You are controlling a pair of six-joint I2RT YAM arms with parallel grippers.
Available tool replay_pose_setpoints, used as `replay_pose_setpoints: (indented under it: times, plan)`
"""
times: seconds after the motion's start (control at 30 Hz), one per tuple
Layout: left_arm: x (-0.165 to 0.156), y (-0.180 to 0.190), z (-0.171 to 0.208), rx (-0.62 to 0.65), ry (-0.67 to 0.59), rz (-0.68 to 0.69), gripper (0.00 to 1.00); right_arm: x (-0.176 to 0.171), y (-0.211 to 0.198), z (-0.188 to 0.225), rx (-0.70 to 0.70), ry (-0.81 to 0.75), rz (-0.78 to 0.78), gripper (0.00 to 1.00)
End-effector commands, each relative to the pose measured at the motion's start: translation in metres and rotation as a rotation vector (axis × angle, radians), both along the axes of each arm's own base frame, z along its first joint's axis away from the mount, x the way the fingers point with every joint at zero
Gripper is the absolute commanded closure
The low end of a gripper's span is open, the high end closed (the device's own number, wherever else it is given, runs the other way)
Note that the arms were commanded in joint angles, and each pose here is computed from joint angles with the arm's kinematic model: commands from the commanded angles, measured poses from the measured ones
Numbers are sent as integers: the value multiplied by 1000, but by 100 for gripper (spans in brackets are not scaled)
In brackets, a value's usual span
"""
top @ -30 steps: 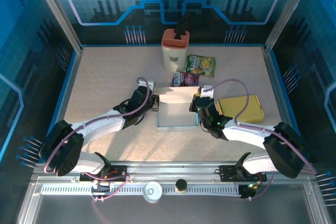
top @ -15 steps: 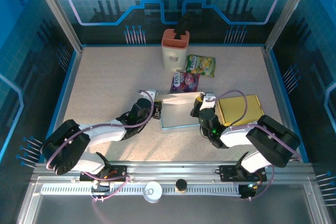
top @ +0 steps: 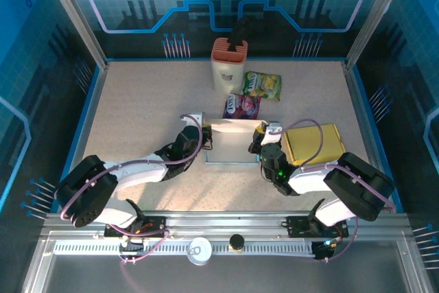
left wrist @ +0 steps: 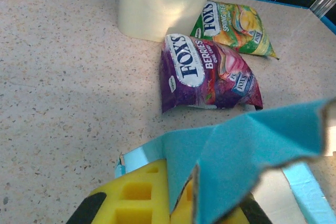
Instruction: Fold the paper box
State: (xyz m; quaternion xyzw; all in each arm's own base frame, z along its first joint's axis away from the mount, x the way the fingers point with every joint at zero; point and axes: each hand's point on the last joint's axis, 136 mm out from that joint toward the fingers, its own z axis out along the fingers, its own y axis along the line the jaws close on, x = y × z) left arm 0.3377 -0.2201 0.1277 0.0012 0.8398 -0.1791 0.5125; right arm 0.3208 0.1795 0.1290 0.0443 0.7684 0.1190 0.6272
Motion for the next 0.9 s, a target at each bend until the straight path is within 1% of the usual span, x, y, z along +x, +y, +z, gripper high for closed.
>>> replay_pose_setpoints:
  times: [0.0, 0.17, 0.4, 0.53, 0.63, 0.7, 0.8, 0.87]
  plan:
    - [-8, -43, 19, -116, -56, -156, 100, -8, 43, 7, 50, -18, 182, 100]
    - [-16, -45, 0, -124, -72, -202, 100, -12, 42, -3, 51, -7, 198, 100]
    - [-27, -43, -24, -72, -62, -213, 100, -19, 43, -12, 43, 65, 210, 100]
    - [-32, -40, -30, -33, -63, -194, 100, -26, 32, -23, 56, 205, 149, 91]
    - [-35, -36, -34, 15, -63, -165, 100, -36, 27, -28, 58, 326, 131, 80]
    - [-37, -31, -36, 48, -66, -139, 100, -47, 21, -29, 75, 410, 115, 64]
    - [-39, -28, -39, 85, -73, -107, 100, -63, 9, -23, 124, 493, 90, 42]
    - [-40, -27, -41, 102, -76, -91, 100, -75, 2, -18, 168, 541, 78, 36]
